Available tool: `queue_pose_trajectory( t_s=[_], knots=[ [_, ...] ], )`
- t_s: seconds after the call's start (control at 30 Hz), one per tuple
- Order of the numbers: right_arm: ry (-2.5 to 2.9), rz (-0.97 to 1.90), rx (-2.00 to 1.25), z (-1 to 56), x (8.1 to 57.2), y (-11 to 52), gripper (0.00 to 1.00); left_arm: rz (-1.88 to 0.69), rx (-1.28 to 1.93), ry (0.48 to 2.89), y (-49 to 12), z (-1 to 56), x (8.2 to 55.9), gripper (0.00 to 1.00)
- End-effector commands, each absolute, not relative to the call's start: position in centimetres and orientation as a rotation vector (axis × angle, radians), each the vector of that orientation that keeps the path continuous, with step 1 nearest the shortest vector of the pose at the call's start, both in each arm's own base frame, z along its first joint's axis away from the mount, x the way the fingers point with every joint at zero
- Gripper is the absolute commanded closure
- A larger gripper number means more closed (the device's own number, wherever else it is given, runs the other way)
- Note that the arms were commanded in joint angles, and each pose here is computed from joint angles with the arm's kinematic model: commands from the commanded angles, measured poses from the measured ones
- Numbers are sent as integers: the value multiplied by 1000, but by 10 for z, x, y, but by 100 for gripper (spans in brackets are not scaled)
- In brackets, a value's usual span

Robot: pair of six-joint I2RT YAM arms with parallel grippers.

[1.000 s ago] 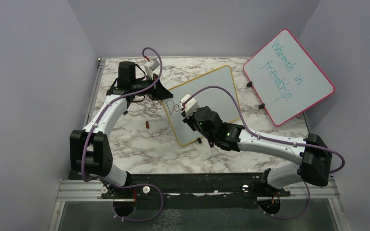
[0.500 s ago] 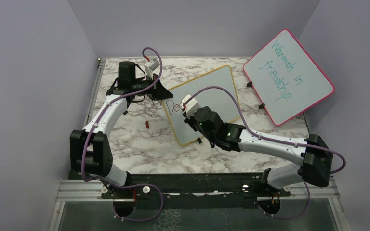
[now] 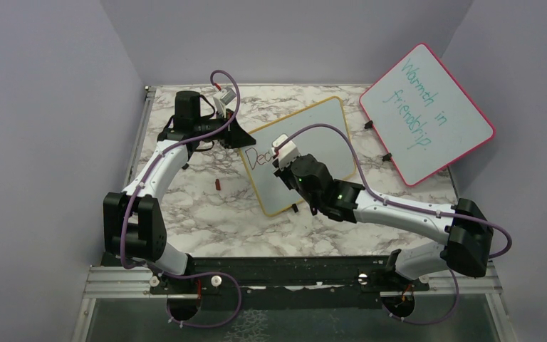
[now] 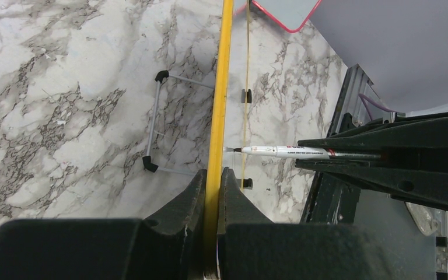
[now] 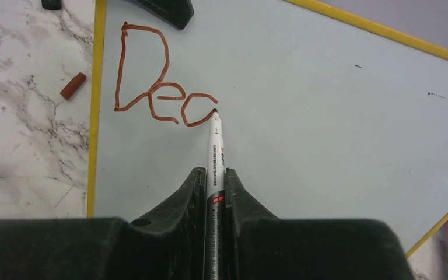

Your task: Write a sentence on the whiteboard

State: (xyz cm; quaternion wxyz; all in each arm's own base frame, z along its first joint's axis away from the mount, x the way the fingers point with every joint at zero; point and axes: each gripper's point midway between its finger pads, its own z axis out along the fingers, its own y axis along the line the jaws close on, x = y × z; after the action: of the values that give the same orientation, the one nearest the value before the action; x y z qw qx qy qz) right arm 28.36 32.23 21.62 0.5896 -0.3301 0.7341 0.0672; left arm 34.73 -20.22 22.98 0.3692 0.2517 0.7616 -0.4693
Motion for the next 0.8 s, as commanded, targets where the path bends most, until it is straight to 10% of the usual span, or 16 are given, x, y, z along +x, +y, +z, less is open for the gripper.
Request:
queue_pose_trajectory(
  t_s=[0.0, 0.77],
  knots=[
    [1687, 132, -714, 224, 296, 318, 99, -1016, 617, 2082, -184, 184, 363, 100],
    [1735, 170, -810, 209, 283, 320, 100, -1009, 612, 2084, -183, 184, 365, 100]
  ],
)
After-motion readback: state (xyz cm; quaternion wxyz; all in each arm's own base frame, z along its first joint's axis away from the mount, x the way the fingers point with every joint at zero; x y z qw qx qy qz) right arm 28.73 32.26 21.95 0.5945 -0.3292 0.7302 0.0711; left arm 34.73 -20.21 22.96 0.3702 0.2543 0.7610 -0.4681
